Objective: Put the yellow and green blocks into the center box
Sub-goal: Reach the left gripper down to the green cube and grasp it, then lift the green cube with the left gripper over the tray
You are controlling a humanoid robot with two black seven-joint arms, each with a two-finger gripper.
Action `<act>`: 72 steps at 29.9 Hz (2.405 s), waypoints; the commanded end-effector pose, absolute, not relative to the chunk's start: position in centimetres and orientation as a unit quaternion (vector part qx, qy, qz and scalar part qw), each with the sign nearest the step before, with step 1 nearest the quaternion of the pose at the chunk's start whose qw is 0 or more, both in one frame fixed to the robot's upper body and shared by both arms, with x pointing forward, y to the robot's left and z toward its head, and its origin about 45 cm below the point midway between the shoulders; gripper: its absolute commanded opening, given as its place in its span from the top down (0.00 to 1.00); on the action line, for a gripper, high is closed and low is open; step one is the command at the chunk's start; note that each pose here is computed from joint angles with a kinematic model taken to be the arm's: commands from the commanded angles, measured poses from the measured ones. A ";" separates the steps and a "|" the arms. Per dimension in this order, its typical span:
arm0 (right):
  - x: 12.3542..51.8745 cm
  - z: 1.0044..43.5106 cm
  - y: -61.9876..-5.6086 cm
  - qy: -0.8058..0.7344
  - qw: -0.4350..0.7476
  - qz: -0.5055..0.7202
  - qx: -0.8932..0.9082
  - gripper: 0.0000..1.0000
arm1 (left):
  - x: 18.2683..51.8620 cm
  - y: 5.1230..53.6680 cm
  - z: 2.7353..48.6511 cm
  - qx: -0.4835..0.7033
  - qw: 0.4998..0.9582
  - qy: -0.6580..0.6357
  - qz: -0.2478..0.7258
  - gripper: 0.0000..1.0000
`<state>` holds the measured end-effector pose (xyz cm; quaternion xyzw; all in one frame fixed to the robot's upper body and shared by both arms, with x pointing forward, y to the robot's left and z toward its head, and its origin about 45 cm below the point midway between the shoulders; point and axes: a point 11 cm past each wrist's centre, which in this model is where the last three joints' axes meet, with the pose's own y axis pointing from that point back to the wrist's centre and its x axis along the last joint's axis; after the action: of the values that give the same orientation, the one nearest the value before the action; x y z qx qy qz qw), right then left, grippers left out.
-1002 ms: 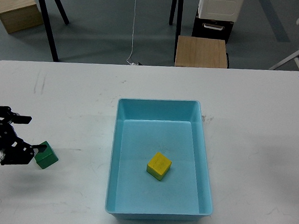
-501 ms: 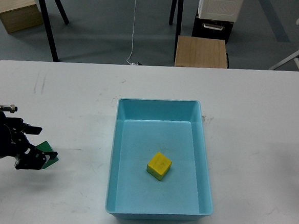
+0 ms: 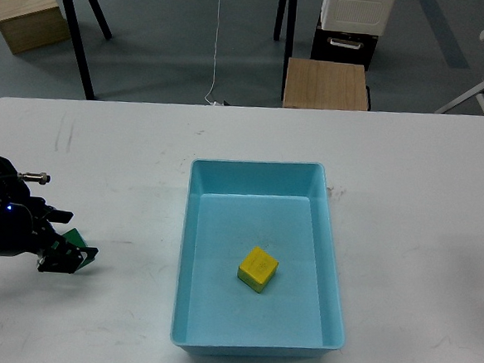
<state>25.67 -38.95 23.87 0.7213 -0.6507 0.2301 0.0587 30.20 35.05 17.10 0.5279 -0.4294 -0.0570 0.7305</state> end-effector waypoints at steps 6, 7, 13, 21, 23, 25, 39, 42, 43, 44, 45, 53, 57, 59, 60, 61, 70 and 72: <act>25.6 23.8 -39.1 -0.657 0.059 0.231 0.715 0.03 | 29.3 35.9 15.5 0.535 0.731 -0.418 -0.071 0.07; 25.6 23.8 -39.1 -0.657 0.059 0.231 0.715 0.03 | 29.3 36.0 15.4 0.536 0.730 -0.419 -0.071 0.09; 25.6 23.8 -39.1 -0.658 0.058 0.231 0.715 0.03 | 29.5 36.5 15.2 0.538 0.726 -0.424 -0.065 0.37; 25.6 23.8 -39.1 -0.659 0.058 0.230 0.714 0.03 | 29.3 38.2 14.0 0.552 0.718 -0.420 -0.060 0.77; 25.6 23.7 -39.0 -0.659 0.058 0.230 0.714 0.03 | 29.5 38.5 14.1 0.554 0.716 -0.421 -0.056 0.80; 25.6 23.7 -39.0 -0.659 0.057 0.230 0.714 0.03 | 29.8 38.4 14.3 0.550 0.713 -0.433 -0.050 0.83; 22.8 21.1 -41.6 -0.708 0.090 0.191 0.674 0.03 | 35.7 29.8 30.9 0.429 0.603 -0.673 -0.018 0.90; 22.4 20.4 -42.3 -0.717 0.104 0.185 0.665 0.03 | 34.7 27.6 31.3 0.399 0.605 -0.688 -0.030 0.90; 22.1 20.0 -42.6 -0.720 0.111 0.181 0.661 0.03 | 34.6 26.7 31.6 0.388 0.604 -0.695 -0.034 0.90; 21.8 19.7 -42.9 -0.722 0.118 0.179 0.657 0.03 | 34.6 25.8 32.1 0.378 0.602 -0.702 -0.036 0.90; 21.5 19.3 -43.2 -0.725 0.125 0.175 0.655 0.03 | 34.6 24.8 32.4 0.369 0.603 -0.707 -0.041 0.90; 19.5 16.4 -45.9 -0.746 0.176 0.147 0.625 0.03 | 34.8 15.7 33.6 0.349 0.621 -0.691 -0.121 0.90; 19.0 15.7 -46.9 -0.758 0.181 0.132 0.612 0.03 | 33.5 10.8 33.5 0.307 0.627 -0.699 -0.155 0.88; 18.9 15.6 -47.2 -0.762 0.180 0.127 0.609 0.03 | 32.7 9.4 32.8 0.296 0.625 -0.700 -0.178 0.87; 18.9 15.5 -47.3 -0.764 0.180 0.125 0.607 0.03 | 32.4 9.0 32.5 0.294 0.622 -0.701 -0.189 0.87; 18.8 15.4 -47.4 -0.765 0.181 0.123 0.606 0.03 | 32.1 8.6 32.0 0.294 0.619 -0.699 -0.203 0.86; 18.5 15.0 -47.9 -0.773 0.180 0.111 0.598 0.03 | 31.1 7.1 26.6 0.304 0.632 -0.661 -0.265 0.85; 18.5 15.0 -47.9 -0.773 0.179 0.111 0.598 0.03 | 31.3 7.3 25.4 0.313 0.638 -0.650 -0.271 0.84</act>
<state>18.51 -47.92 15.03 0.5981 -0.7726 0.1124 0.1809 31.02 7.10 27.10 0.3006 -0.6659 -0.2626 0.6303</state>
